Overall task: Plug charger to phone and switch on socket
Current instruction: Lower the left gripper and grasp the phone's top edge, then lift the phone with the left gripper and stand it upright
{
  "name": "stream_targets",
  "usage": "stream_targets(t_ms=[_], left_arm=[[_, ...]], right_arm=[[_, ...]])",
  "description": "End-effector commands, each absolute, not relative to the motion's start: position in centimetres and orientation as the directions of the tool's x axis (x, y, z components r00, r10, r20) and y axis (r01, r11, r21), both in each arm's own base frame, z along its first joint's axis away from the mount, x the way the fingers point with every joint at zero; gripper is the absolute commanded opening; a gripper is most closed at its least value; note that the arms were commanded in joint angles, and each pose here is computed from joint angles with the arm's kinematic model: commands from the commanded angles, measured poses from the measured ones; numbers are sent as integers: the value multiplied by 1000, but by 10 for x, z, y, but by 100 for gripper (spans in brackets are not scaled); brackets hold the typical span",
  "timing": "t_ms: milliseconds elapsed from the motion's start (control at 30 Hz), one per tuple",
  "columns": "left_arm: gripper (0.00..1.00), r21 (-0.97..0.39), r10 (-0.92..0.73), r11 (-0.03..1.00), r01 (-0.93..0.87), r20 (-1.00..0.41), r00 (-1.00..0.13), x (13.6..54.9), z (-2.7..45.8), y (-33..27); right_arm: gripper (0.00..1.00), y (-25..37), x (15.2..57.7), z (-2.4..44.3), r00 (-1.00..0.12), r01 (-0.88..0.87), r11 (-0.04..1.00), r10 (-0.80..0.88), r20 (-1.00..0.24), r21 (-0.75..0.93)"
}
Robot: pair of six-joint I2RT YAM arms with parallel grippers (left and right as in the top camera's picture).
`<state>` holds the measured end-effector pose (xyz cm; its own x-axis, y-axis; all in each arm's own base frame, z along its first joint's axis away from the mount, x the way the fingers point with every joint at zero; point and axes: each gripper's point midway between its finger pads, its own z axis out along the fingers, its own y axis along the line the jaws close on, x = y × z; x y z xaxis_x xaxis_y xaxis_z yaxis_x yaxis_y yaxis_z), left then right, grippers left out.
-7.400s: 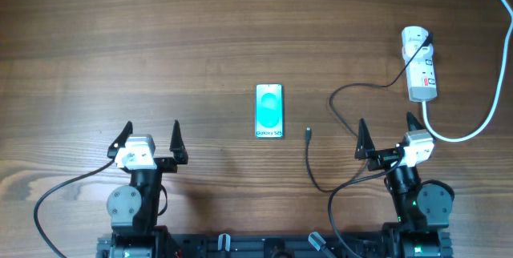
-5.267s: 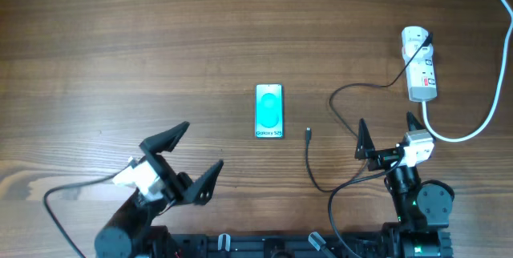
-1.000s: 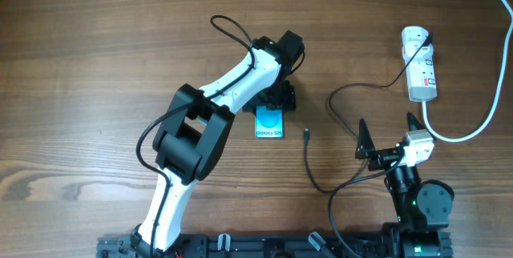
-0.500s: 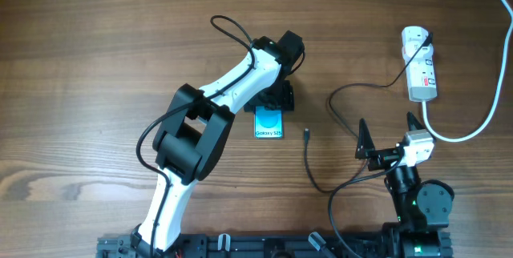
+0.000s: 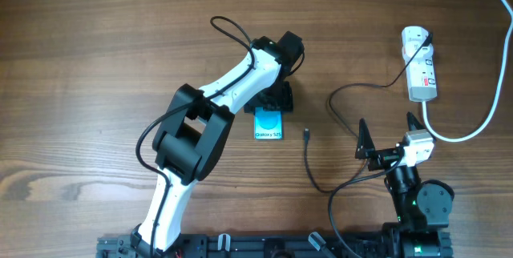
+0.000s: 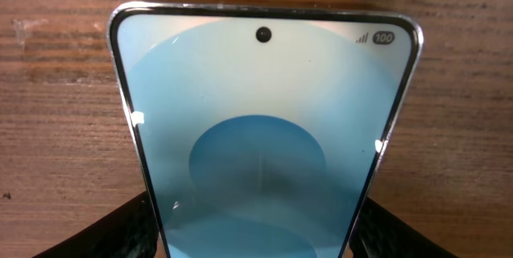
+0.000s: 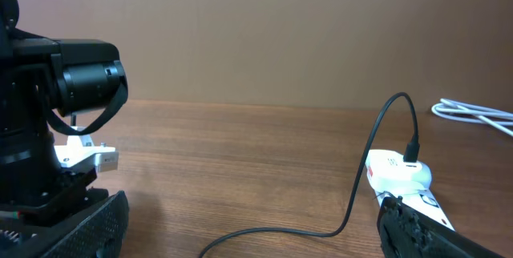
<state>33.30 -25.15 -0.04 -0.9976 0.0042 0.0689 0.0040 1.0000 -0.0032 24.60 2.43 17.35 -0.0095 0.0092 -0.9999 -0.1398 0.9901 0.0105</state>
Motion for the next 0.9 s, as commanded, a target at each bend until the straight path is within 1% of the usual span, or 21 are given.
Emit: stream_targets(t_ms=[0, 133, 233, 300, 400, 467, 500, 533, 567, 600, 667, 733, 867], left_arm=[[73, -44, 4, 999, 3, 27, -1000, 333, 30, -254], [72, -71, 5, 997, 5, 0, -1000, 332, 52, -254], [72, -136, 4, 991, 3, 7, -1000, 326, 71, -260], [71, -251, 5, 968, -8, 51, -999, 318, 89, -273], [71, -427, 5, 903, -41, 105, -994, 312, 123, -285], [71, -500, 1, 864, -62, 125, -992, 311, 140, -286], [71, -549, 0, 832, -77, 139, -990, 312, 152, -286], [70, -621, 2, 777, -103, 165, -986, 312, 171, -286], [70, -656, 6, 745, -118, 184, -983, 311, 180, -285], [70, -714, 18, 684, -151, 224, -974, 309, 196, -285], [67, -771, 42, 610, -185, 265, -963, 307, 212, -283], [67, -843, 100, 504, -190, 276, -956, 306, 232, -284], [68, -907, 143, 341, -248, 311, -940, 311, 263, -275]], right_arm=[[100, 23, 246, 175, -1, -130, 991, 0, -1000, 0], [100, 23, 246, 175, -1, -130, 991, 0, -1000, 0], [99, 23, 246, 175, -1, -130, 992, 0, -1000, 0], [100, 23, 246, 175, -1, -130, 991, 0, -1000, 0], [100, 23, 246, 175, -1, -130, 991, 0, -1000, 0], [100, 23, 246, 175, -1, -130, 992, 0, -1000, 0], [100, 23, 246, 175, -1, -130, 992, 1, -1000, 1], [100, 23, 246, 175, -1, -130, 991, 1, -1000, 1], [100, 23, 246, 175, -1, -130, 991, 0, -1000, 0], [100, 23, 246, 175, -1, -130, 992, 0, -1000, 0], [100, 23, 246, 175, -1, -130, 992, 0, -1000, 0], [100, 23, 246, 175, -1, -130, 991, 0, -1000, 0], [100, 23, 246, 175, -1, -130, 992, 1, -1000, 1]])
